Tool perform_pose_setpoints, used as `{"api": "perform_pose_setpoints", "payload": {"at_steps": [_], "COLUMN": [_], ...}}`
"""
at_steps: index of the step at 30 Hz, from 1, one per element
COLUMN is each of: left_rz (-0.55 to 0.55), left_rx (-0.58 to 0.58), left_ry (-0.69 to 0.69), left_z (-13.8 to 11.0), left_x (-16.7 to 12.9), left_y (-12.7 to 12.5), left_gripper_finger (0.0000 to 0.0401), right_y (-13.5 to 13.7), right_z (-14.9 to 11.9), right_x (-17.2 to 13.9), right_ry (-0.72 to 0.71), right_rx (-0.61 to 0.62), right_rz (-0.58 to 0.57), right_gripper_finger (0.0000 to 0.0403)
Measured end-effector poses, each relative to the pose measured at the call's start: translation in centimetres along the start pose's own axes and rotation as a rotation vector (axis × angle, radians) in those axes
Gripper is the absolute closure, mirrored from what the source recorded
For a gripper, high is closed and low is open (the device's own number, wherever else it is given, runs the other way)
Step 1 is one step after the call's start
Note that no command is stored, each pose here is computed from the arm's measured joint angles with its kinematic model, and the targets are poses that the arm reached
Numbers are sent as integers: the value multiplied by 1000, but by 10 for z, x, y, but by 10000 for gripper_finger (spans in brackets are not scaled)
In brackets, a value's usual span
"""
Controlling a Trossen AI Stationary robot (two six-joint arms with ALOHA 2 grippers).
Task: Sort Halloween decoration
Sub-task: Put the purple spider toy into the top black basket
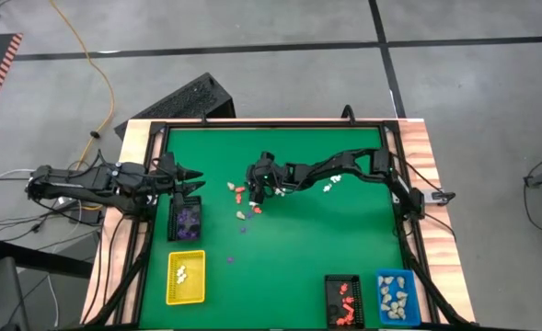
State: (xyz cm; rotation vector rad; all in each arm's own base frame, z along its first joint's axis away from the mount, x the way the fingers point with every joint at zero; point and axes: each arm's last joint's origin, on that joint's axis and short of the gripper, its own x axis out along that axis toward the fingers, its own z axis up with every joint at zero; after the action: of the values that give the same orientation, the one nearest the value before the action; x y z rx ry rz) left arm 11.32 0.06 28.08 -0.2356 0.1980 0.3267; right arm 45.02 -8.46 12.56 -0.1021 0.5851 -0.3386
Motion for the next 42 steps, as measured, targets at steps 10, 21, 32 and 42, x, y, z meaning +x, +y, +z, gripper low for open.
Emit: {"api": "perform_pose_setpoints", "payload": {"at_steps": [10, 21, 32, 42], "left_rz": [15, 21, 21, 21], "left_rx": [6, 1, -1, -1], "left_ry": [-4, -6, -6, -6], "left_z": [0, 0, 0, 0], "left_x": [0, 0, 0, 0], "left_y": [0, 1, 1, 1], "left_gripper_finger": [267, 267, 267, 267], "right_y": [-6, 0, 6, 11], "right_z": [-8, -9, -8, 7], "right_x": [2, 1, 0, -1], "right_ry": [63, 73, 60, 4], "right_rx": [89, 84, 76, 60], "right_rz": [-34, -25, -24, -49], "right_gripper_finger": [174, 306, 377, 393]}}
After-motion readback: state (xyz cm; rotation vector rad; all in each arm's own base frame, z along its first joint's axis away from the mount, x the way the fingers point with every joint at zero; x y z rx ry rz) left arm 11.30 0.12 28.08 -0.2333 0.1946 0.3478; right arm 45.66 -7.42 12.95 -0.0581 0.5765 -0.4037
